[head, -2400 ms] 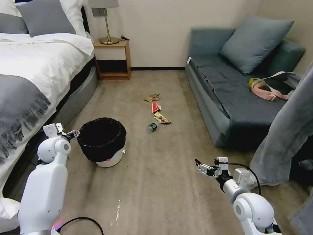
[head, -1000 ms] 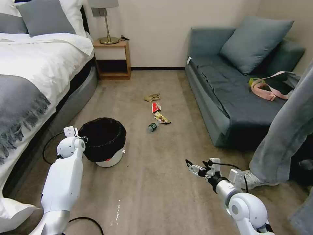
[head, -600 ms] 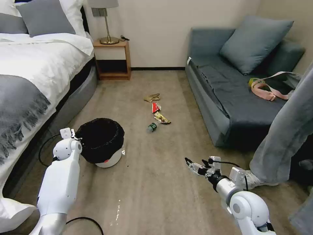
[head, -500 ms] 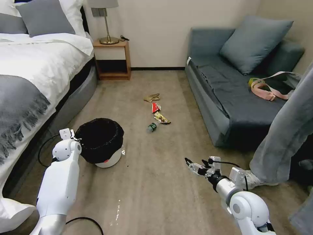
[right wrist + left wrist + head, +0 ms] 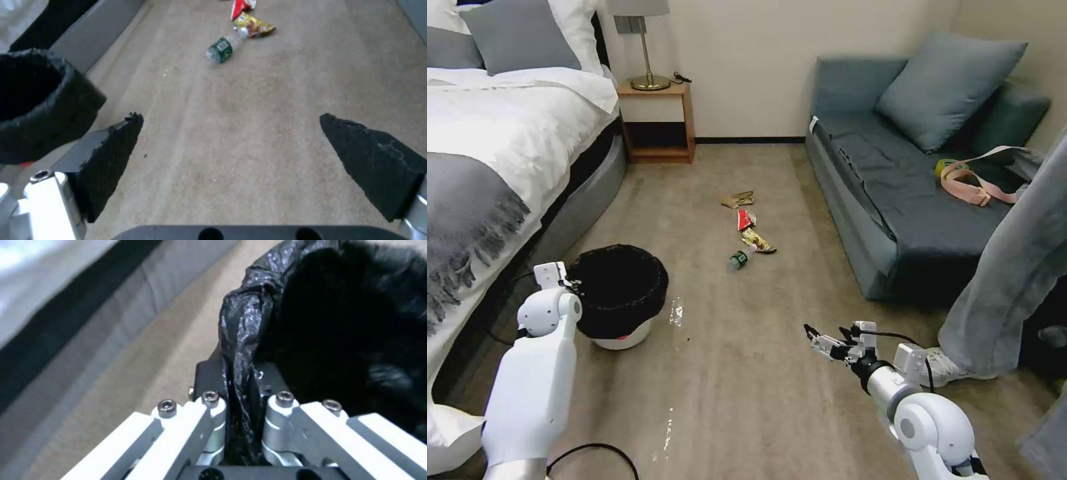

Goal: Pick up the trash bin, then pick up the garbage on the floor and place it into the trash bin.

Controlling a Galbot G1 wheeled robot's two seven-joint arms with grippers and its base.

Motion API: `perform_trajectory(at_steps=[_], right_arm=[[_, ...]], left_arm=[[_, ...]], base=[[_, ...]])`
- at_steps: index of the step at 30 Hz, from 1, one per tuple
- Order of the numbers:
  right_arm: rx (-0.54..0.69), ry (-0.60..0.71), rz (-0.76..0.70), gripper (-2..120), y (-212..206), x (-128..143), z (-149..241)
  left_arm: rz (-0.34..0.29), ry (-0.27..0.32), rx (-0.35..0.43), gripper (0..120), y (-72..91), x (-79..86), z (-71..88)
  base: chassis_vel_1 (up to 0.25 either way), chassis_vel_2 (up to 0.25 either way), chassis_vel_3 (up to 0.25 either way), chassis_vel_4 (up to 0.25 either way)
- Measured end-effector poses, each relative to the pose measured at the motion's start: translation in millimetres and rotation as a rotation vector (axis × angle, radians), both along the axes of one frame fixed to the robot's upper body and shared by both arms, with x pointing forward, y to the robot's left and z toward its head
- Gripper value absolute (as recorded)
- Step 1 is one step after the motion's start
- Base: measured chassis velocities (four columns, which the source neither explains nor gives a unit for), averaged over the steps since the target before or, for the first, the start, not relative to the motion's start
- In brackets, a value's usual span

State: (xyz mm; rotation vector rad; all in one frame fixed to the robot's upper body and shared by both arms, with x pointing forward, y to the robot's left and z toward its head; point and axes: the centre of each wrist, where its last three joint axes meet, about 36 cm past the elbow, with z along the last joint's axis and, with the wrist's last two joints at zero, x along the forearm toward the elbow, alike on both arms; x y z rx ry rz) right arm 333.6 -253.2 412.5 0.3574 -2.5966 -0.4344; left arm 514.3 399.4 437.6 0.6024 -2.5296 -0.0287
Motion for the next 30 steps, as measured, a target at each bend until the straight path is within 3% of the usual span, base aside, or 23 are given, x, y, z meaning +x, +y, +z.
perform_trajectory(at_steps=[6, 8, 10, 16, 23, 30], right_arm=[[-0.01, -0.003, 0.002, 100, 3, -1, -3], [-0.01, -0.003, 0.002, 100, 3, -1, -3], [-0.009, -0.004, 0.003, 100, 3, -2, -2], [-0.005, -0.004, 0.006, 100, 5, -4, -3], [0.001, -0.015, 0.016, 100, 7, -5, -2], [0.004, -0.025, 0.017, 100, 7, -7, -2]], left_arm=[[-0.057, -0.053, 0.06, 5, -8.6, -35.9, 20.5], [-0.066, -0.059, 0.068, 5, -9.7, -39.9, 23.2], [-0.104, -0.096, 0.098, 5, -17.3, -59.1, 37.8], [-0.134, -0.146, 0.165, 5, -28.3, -84.9, 56.4], [-0.149, -0.167, 0.208, 5, -34.0, -101.7, 64.4], [-0.154, -0.162, 0.226, 5, -35.8, -105.4, 63.3]], base=[[0.0, 0.0, 0.0, 0.0], [0.0, 0.0, 0.0, 0.0], [0.0, 0.0, 0.0, 0.0], [0.0, 0.0, 0.0, 0.0], [0.0, 0.0, 0.0, 0.0], [0.0, 0.0, 0.0, 0.0]])
